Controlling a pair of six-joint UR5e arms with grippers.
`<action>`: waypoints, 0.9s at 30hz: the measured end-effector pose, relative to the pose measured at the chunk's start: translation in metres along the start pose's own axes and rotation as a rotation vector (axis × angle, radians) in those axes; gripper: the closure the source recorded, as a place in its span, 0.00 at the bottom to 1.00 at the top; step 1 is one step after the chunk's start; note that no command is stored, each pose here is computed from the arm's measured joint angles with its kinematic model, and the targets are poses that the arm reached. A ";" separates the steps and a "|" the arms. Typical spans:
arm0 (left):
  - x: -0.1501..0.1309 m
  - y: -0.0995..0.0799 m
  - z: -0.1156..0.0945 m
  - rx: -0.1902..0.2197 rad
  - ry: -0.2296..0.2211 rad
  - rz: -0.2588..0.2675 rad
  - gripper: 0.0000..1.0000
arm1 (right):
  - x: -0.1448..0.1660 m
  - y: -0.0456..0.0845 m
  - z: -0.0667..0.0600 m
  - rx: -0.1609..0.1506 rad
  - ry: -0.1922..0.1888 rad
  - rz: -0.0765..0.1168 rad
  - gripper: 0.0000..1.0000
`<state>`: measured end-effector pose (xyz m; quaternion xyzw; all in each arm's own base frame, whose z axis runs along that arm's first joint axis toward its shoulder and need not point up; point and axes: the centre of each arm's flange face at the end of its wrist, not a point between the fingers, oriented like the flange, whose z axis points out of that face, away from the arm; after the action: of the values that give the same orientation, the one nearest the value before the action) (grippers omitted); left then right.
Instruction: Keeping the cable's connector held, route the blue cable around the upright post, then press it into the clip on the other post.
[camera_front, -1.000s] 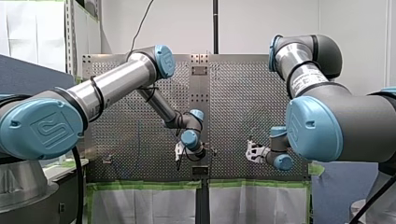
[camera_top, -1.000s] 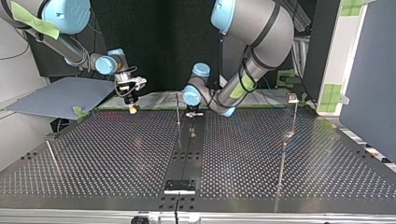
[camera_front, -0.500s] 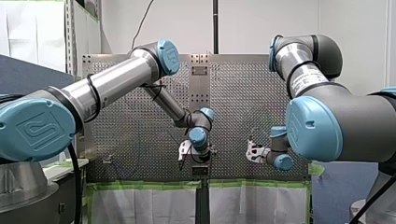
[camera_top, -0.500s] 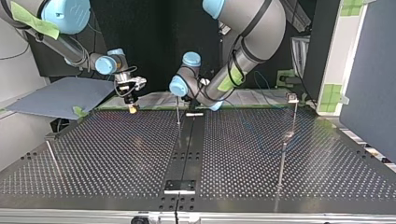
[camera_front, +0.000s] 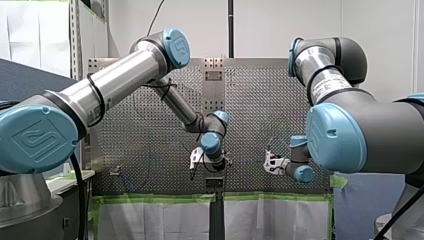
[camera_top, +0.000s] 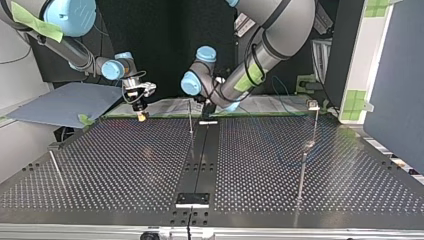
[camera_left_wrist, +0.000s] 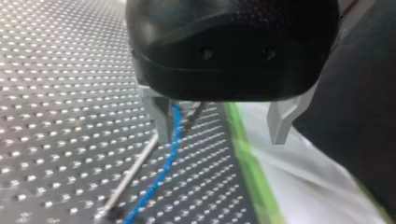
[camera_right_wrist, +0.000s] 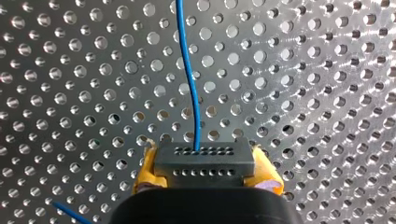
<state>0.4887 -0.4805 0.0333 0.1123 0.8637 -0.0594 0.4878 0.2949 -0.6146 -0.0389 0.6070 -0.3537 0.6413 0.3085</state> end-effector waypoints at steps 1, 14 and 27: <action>0.002 0.000 -0.001 0.004 0.004 0.003 0.00 | 0.000 0.000 0.000 0.000 -0.001 0.000 1.00; 0.006 -0.022 -0.004 0.060 -0.064 0.000 0.00 | -0.001 0.000 0.000 0.000 -0.001 0.001 1.00; 0.005 -0.021 -0.003 0.041 -0.078 -0.018 0.00 | -0.001 0.000 0.000 0.005 -0.001 0.002 1.00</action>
<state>0.4782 -0.4997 0.0304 0.1119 0.8436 -0.0858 0.5181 0.2953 -0.6141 -0.0402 0.6076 -0.3529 0.6424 0.3060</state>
